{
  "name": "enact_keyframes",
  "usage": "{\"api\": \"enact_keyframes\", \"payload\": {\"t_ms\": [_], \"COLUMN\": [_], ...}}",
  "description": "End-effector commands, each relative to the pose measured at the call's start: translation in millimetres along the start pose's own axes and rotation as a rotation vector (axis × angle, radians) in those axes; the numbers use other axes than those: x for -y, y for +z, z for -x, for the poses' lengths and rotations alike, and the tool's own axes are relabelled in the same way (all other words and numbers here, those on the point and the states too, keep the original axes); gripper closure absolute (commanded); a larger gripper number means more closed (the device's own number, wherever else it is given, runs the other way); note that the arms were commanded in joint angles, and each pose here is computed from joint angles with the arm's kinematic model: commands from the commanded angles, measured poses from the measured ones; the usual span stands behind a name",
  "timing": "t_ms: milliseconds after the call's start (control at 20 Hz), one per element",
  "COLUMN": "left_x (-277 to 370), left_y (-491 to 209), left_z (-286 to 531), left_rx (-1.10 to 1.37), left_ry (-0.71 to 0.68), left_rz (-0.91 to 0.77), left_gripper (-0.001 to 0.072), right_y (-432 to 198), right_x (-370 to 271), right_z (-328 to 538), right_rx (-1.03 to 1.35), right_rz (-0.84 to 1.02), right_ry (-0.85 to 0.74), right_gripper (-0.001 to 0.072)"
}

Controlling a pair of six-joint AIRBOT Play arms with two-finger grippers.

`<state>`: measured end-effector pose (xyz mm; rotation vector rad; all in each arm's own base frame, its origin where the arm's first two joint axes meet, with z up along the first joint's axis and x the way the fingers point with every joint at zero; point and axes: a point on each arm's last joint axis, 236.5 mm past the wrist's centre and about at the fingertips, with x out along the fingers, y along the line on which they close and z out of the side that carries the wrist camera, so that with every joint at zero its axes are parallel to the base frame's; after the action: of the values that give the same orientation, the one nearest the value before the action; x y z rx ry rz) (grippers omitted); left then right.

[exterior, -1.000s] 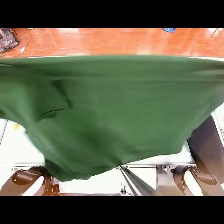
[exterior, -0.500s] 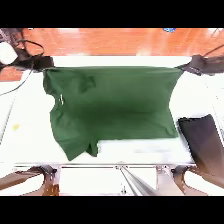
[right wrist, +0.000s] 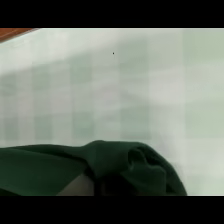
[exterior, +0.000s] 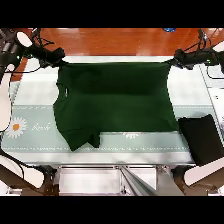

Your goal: Fold the shirts.

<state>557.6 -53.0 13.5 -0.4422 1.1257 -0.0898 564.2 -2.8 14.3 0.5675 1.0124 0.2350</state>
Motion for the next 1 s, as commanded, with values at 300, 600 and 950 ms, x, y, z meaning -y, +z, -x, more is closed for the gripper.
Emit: {"api": "enact_keyframes", "payload": {"t_ms": [300, 600, 950], "left_x": [-14.1, -43.5, -51.1], "left_y": [-111.6, -140.3, -163.3], "left_z": [3.2, 13.9, 0.2], "left_rx": [-0.415, -0.550, -0.610], "left_ry": [0.050, 0.134, 0.143], "left_rz": [-0.172, -0.188, -0.158], "left_gripper": [0.0688, 0.0688, 0.0629], "right_y": [-74.6, -108.4, -117.2], "right_x": [38.1, 66.6, 69.2], "right_z": [10.3, 18.1, 9.7], "right_rx": [-0.324, -0.457, -0.485], "right_rz": [-0.025, -0.017, -0.065], "right_ry": [-0.051, -0.154, -0.160], "right_gripper": [0.0689, 0.0689, 0.0372]}}
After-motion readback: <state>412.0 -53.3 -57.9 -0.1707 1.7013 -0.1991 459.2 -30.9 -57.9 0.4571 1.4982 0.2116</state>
